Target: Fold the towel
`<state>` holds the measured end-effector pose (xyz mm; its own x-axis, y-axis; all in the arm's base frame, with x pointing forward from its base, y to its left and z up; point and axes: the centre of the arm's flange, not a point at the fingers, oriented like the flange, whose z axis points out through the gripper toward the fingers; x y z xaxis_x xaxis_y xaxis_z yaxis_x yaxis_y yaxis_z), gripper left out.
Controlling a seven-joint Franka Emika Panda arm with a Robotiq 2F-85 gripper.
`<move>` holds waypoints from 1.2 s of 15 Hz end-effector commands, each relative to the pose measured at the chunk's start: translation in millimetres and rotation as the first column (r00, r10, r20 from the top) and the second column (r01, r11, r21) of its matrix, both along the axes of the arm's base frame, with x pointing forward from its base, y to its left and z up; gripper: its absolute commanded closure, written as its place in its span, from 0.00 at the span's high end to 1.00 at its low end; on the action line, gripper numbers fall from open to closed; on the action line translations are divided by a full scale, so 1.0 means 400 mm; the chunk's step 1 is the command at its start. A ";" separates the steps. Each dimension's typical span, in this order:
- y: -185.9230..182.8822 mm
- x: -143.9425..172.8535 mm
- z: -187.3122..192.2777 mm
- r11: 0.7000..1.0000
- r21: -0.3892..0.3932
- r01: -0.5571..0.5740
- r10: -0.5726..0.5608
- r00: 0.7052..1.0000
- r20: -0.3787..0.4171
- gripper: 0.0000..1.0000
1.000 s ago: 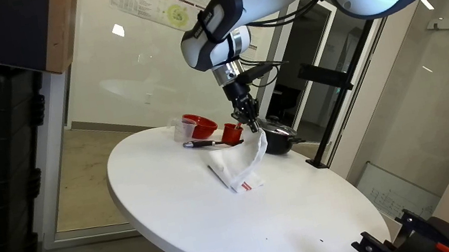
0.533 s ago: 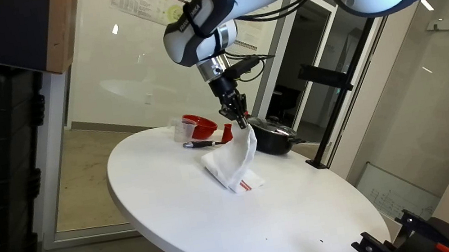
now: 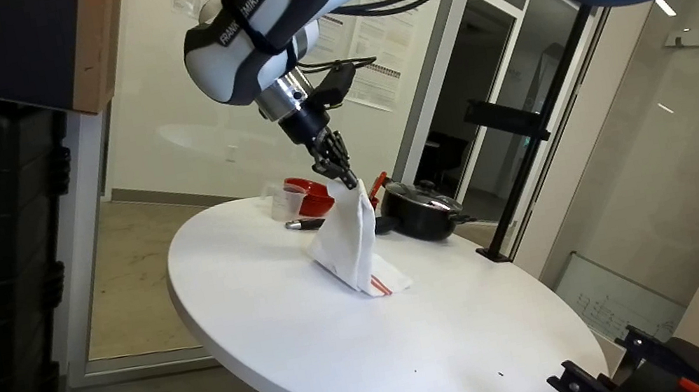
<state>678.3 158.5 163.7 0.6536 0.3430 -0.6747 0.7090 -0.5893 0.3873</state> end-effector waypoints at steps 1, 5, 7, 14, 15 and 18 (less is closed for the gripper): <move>-0.058 0.022 0.022 0.991 0.044 -0.125 0.131 0.981 -0.143 0.01; -0.080 0.025 0.005 0.988 0.078 -0.133 0.145 0.974 -0.176 0.04; -0.106 0.032 0.004 0.986 0.094 -0.139 0.155 0.968 -0.198 0.04; -0.131 0.044 0.005 0.915 0.233 -0.330 0.389 0.876 -0.285 0.01; -0.150 0.056 0.001 0.896 0.253 -0.365 0.432 0.850 -0.303 0.01; -0.142 0.071 -0.013 0.893 0.245 -0.378 0.441 0.843 -0.308 0.04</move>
